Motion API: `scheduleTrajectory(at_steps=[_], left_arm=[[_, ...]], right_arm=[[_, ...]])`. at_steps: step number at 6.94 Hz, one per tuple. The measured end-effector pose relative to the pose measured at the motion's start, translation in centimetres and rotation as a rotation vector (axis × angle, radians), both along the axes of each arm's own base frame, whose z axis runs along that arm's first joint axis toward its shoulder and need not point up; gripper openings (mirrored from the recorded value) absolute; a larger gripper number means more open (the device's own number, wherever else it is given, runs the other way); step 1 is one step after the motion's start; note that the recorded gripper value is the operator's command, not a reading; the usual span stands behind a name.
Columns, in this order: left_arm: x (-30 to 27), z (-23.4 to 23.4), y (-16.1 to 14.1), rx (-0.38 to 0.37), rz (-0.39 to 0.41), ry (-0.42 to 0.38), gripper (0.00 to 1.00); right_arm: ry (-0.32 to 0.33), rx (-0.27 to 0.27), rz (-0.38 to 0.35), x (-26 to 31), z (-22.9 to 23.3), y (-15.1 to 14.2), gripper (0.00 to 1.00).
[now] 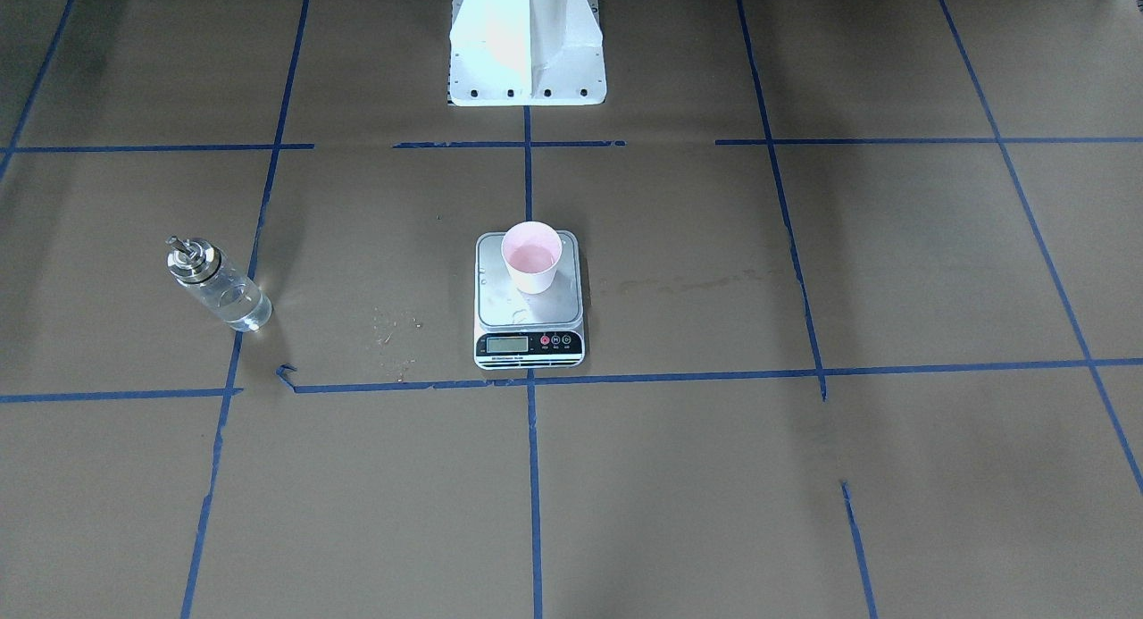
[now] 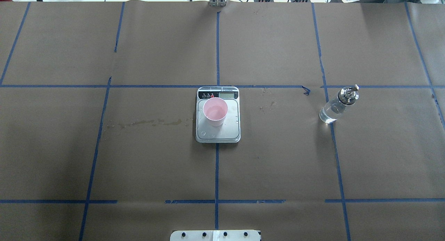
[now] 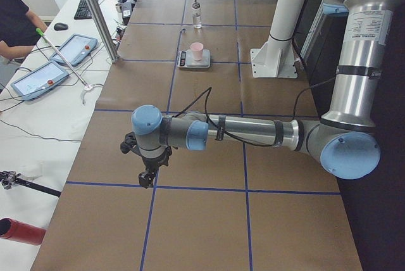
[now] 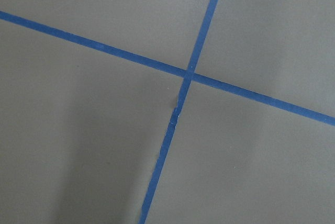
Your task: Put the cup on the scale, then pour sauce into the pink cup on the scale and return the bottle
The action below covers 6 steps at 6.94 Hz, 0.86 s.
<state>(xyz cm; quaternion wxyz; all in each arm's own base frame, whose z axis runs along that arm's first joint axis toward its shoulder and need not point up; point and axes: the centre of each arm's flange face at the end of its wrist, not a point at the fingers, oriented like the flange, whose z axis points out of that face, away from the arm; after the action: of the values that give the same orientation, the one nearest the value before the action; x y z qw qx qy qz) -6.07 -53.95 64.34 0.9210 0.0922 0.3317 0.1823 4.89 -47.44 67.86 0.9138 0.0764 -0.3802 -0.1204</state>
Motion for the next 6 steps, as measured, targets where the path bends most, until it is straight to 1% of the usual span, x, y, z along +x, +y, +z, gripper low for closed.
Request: scheduleTrajectory(at_steps=[2,3,5,6], left_arm=[[-1.1,3.0,0.7,-0.060,-0.019,0.003,1.00],[-1.2,3.1,0.8,-0.074,-0.021,0.003,1.00],[-1.3,0.2,0.9,-0.083,-0.023,0.000,1.00],[-1.3,-0.9,1.0,-0.082,-0.024,-0.002,1.00]], right_arm=[[-0.049,-0.060,0.079,0.4,0.2,0.0,1.00],[-0.061,-0.081,0.114,0.7,-0.9,-0.2,1.00],[-0.074,-0.163,0.191,1.1,-5.0,-0.1,1.00],[-0.076,-0.193,0.202,1.1,-5.6,0.2,1.00]])
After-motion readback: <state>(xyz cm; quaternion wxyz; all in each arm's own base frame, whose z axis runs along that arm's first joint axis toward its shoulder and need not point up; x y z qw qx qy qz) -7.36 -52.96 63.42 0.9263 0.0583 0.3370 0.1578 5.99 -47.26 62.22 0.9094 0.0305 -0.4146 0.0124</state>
